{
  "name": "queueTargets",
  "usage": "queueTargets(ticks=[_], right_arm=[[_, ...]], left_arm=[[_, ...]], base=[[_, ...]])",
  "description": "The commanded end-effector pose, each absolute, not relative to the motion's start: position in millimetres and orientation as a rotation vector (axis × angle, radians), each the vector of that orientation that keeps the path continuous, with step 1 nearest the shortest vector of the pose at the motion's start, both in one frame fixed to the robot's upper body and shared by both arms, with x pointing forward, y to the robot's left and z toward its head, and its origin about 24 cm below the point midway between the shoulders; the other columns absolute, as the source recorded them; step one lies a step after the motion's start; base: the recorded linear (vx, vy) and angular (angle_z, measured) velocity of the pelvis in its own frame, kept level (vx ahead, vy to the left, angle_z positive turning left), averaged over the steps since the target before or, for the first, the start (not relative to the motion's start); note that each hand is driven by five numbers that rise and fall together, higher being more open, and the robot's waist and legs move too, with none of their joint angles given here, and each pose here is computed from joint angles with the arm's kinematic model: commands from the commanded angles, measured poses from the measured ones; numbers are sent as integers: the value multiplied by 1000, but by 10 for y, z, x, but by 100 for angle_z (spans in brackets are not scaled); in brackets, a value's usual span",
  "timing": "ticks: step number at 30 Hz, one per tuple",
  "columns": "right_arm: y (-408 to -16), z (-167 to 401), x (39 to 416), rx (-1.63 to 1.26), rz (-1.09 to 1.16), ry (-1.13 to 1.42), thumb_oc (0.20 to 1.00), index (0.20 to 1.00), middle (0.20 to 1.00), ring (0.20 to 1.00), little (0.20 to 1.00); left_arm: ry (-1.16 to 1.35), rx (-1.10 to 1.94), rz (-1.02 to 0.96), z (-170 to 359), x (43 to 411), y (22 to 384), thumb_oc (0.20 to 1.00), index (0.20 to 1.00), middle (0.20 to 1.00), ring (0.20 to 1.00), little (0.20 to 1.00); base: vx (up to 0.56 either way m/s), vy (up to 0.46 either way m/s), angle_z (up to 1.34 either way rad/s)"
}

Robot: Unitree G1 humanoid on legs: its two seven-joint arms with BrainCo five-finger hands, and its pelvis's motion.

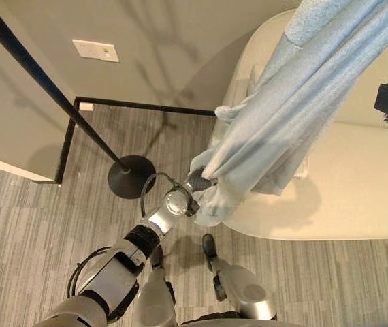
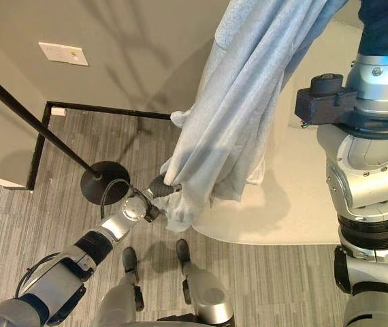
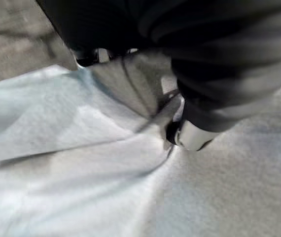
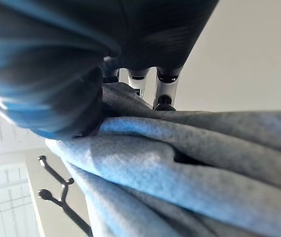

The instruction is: Hang the clothes on the sofa on the clothes rack.

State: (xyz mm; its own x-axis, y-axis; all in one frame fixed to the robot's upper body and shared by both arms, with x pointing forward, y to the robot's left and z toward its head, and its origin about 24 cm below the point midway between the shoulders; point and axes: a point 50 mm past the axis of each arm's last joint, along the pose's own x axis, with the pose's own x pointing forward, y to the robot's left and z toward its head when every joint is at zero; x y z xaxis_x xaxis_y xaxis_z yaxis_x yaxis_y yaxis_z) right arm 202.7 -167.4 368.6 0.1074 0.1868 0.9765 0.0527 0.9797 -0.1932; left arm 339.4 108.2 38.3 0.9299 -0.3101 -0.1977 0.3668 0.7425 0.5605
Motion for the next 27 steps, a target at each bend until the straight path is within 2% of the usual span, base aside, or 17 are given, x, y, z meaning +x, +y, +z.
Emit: queueTargets(ticks=[1, 5, 6, 7, 11, 12, 13, 15, 18, 24, 27], right_arm=[[-1659, 3869, 1814, -163, 80, -1616, 200, 200, 200, 200, 200], [-1659, 3793, 1912, -165, 70, -1553, 200, 200, 200, 200, 200], [-1593, 3721, 2057, -185, 67, -1483, 200, 200, 200, 200, 200], [-1682, 3618, 2230, -179, 6, -1398, 200, 200, 200, 200, 200], [-1845, 3503, 2397, -167, -39, -1297, 200, 200, 200, 200, 200], [-1864, 3476, 2420, -202, -34, -1275, 200, 200, 200, 200, 200], [-2097, 3396, 2220, -249, -37, -1274, 200, 200, 200, 200, 200], [-2349, 3166, 2104, -139, -188, -1250, 200, 200, 200, 200, 200], [-2409, 2821, 2222, -224, -234, -1068, 200, 200, 200, 200, 200], [-2441, 2482, 2432, -355, -239, -856, 200, 200, 200, 200, 200], [-2400, 2458, 2475, -392, -220, -834, 200, 200, 200, 200, 200]], left_arm=[[-25, 535, -292, 586, 3418, 1106, 200, 200, 200, 200, 200], [-104, 462, -195, 775, 3359, 1346, 200, 200, 200, 200, 200], [-124, 452, -194, 821, 3323, 1361, 200, 200, 200, 200, 200], [-171, 399, -151, 935, 3256, 1479, 200, 200, 200, 200, 200], [-230, 381, -100, 1064, 3075, 1730, 200, 200, 200, 200, 200], [-255, 377, -81, 1119, 3004, 1823, 200, 200, 200, 200, 200], [-294, 350, -19, 1202, 2920, 1972, 200, 200, 200, 200, 200], [-320, 390, 40, 1252, 2769, 2149, 200, 200, 200, 200, 200], [-416, 427, 135, 1493, 2600, 2373, 200, 200, 200, 200, 200], [-500, 563, 314, 1776, 2444, 2724, 200, 200, 200, 200, 200], [-519, 587, 351, 1840, 2424, 2792, 200, 200, 200, 200, 200]], base=[[37, 56, 4], [14, 42, 9], [-18, 68, 15], [-21, 49, 8], [-6, 65, 11], [26, 63, 11], [25, 47, 13], [14, 40, 29], [-17, 71, 11], [-22, 100, 7], [-24, 75, 10]])
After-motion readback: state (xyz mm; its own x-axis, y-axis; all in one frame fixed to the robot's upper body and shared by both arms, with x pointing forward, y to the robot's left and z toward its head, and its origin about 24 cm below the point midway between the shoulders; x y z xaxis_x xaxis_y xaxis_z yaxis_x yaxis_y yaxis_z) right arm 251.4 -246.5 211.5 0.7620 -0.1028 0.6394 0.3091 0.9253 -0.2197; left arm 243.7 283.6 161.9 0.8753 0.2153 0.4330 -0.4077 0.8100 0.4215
